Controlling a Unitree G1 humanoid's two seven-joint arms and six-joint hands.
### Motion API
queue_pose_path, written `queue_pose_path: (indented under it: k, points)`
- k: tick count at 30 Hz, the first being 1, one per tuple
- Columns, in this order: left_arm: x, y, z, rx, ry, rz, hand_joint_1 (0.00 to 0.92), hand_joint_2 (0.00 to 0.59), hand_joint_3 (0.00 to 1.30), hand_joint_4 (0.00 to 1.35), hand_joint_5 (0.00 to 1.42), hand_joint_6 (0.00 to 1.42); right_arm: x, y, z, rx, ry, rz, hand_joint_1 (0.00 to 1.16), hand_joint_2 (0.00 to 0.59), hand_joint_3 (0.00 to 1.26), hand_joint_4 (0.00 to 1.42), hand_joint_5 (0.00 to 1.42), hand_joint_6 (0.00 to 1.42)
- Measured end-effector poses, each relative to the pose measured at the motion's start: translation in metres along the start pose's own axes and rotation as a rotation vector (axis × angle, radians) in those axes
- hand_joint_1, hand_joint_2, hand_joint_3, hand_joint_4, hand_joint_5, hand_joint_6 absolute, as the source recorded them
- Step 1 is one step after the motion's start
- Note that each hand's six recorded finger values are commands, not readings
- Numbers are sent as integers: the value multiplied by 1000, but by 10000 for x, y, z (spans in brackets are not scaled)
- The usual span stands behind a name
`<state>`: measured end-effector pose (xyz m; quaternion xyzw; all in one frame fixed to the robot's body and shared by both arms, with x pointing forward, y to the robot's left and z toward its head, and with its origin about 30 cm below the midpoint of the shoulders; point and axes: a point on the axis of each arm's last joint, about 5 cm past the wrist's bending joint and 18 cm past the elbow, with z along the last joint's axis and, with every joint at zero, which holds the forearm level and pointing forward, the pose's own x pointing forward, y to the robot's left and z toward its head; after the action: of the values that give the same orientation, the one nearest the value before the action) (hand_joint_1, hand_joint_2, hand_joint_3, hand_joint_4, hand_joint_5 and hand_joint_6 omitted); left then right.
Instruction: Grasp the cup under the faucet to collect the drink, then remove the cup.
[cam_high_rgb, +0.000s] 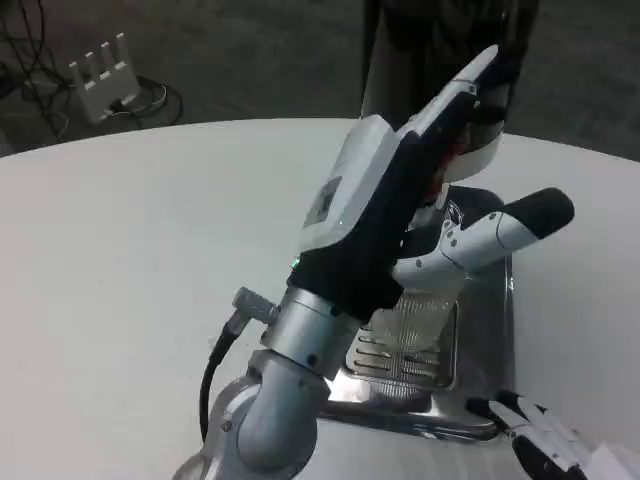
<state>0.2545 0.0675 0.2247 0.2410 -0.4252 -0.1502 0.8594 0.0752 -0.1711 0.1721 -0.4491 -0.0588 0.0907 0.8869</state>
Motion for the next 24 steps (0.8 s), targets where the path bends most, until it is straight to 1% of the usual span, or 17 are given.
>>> queue_pose_path:
  k: [9,13,16,19,24]
  points:
    - [-64,42,-16,92,-17,-31,0,44,125,111,225,184,-2,0,3,-1,-7,-6,450,478,114,19,0,0]
    - [-105,59,-21,169,-23,-51,0,52,69,48,173,134,0,-1,3,0,-8,-8,450,478,114,19,0,0]
    - [-112,50,-22,201,-24,-67,0,55,48,15,138,99,4,-2,5,0,-11,-9,450,478,114,19,0,0]
    - [-116,46,-26,214,-19,-80,0,63,18,0,112,80,5,-3,5,0,-12,-10,450,478,114,19,0,0]
    - [-114,44,-32,230,-4,-89,0,71,5,0,101,73,7,-4,5,0,-12,-11,450,478,115,20,0,0]
